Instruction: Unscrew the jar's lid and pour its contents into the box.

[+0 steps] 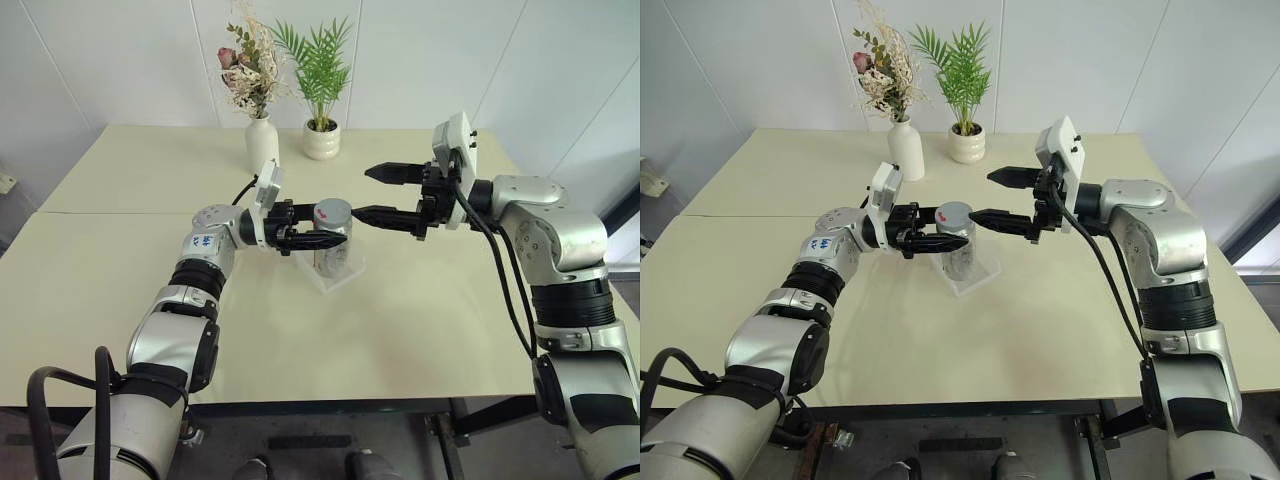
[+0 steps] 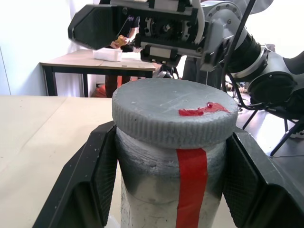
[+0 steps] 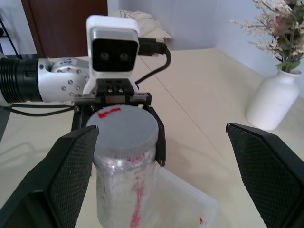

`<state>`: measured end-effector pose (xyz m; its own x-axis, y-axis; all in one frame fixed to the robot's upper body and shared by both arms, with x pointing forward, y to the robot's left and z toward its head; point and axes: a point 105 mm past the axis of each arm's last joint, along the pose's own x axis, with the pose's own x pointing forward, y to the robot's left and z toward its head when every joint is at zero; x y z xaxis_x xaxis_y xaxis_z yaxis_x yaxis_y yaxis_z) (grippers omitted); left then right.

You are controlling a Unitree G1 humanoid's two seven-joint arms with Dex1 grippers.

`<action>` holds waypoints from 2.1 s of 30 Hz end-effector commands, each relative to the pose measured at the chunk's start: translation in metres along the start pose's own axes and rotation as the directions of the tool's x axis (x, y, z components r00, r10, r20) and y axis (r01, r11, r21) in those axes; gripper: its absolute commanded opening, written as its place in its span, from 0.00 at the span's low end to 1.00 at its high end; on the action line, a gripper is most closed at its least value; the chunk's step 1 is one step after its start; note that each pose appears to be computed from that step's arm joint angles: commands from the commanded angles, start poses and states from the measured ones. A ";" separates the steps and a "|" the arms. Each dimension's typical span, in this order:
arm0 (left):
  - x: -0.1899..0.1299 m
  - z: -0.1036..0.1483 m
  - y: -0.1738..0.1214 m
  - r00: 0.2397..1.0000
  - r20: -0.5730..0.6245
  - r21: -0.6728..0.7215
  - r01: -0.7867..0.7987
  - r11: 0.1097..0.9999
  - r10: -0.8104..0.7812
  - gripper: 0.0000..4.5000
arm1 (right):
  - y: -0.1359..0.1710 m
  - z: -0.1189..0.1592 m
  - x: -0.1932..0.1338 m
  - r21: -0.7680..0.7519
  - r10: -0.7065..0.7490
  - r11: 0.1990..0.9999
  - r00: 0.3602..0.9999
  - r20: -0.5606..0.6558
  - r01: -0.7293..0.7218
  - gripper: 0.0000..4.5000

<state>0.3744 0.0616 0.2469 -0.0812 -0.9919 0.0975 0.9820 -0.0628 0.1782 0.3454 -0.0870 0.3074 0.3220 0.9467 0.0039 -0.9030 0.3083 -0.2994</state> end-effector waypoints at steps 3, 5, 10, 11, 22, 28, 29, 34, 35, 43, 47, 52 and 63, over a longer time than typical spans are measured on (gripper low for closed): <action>0.001 0.011 -0.011 0.993 -0.002 0.038 0.119 0.992 -0.119 0.58 | 0.010 0.024 0.007 -0.051 0.006 0.999 0.998 0.065 -0.003 1.00; 0.001 0.011 -0.010 0.993 -0.003 0.041 0.119 0.992 -0.119 0.58 | 0.010 0.023 0.012 -0.038 -0.005 0.999 0.998 0.066 0.007 1.00; 0.004 0.012 -0.009 0.993 -0.002 0.046 0.119 0.992 -0.119 0.58 | 0.012 0.019 0.025 0.002 -0.038 0.999 0.997 0.066 0.038 1.00; 0.004 0.012 -0.009 0.993 -0.002 0.046 0.120 0.992 -0.120 0.58 | 0.013 0.019 0.026 0.006 -0.035 0.999 0.997 0.067 0.035 1.00; 0.009 0.013 -0.010 0.991 -0.005 0.054 0.137 0.989 -0.137 0.58 | 0.020 0.013 0.032 0.028 0.059 0.998 0.997 0.053 -0.060 1.00; 0.011 0.013 -0.011 0.989 -0.004 0.057 0.146 0.988 -0.146 0.58 | 0.022 0.012 0.042 0.042 0.107 0.993 0.992 0.068 -0.110 1.00; 0.012 0.013 -0.011 0.989 -0.004 0.057 0.147 0.987 -0.147 0.58 | 0.022 0.011 0.043 0.042 0.111 0.993 0.992 0.064 -0.114 1.00; 0.011 0.013 -0.012 0.989 -0.007 0.060 0.149 0.987 -0.148 0.58 | 0.019 0.006 0.046 0.043 0.122 0.991 0.991 0.051 -0.124 1.00; 0.010 0.013 -0.012 0.989 -0.008 0.060 0.148 0.987 -0.148 0.58 | 0.019 0.006 0.047 0.042 0.126 0.991 0.991 0.048 -0.128 1.00; 0.009 0.013 -0.012 0.989 -0.008 0.061 0.147 0.987 -0.146 0.58 | 0.020 -0.002 0.047 0.036 0.156 0.987 0.987 0.026 -0.157 1.00; 0.009 0.013 -0.012 0.989 -0.008 0.061 0.147 0.987 -0.146 0.58 | 0.019 -0.005 0.045 0.036 0.167 0.985 0.986 0.017 -0.168 1.00; 0.009 0.013 -0.012 0.989 -0.010 0.063 0.147 0.987 -0.146 0.58 | 0.015 -0.005 0.043 0.026 0.175 0.984 0.985 0.015 -0.175 1.00; 0.009 0.012 -0.013 0.989 -0.007 0.062 0.149 0.987 -0.148 0.58 | 0.012 -0.007 0.042 0.022 0.183 0.983 0.983 0.000 -0.183 0.96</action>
<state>0.3729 0.0537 0.2448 -0.1018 -0.9920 0.0747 0.9793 -0.0867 0.1828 0.3544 -0.0425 0.2824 0.1605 0.9846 -0.0695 -0.9650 0.1417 -0.2207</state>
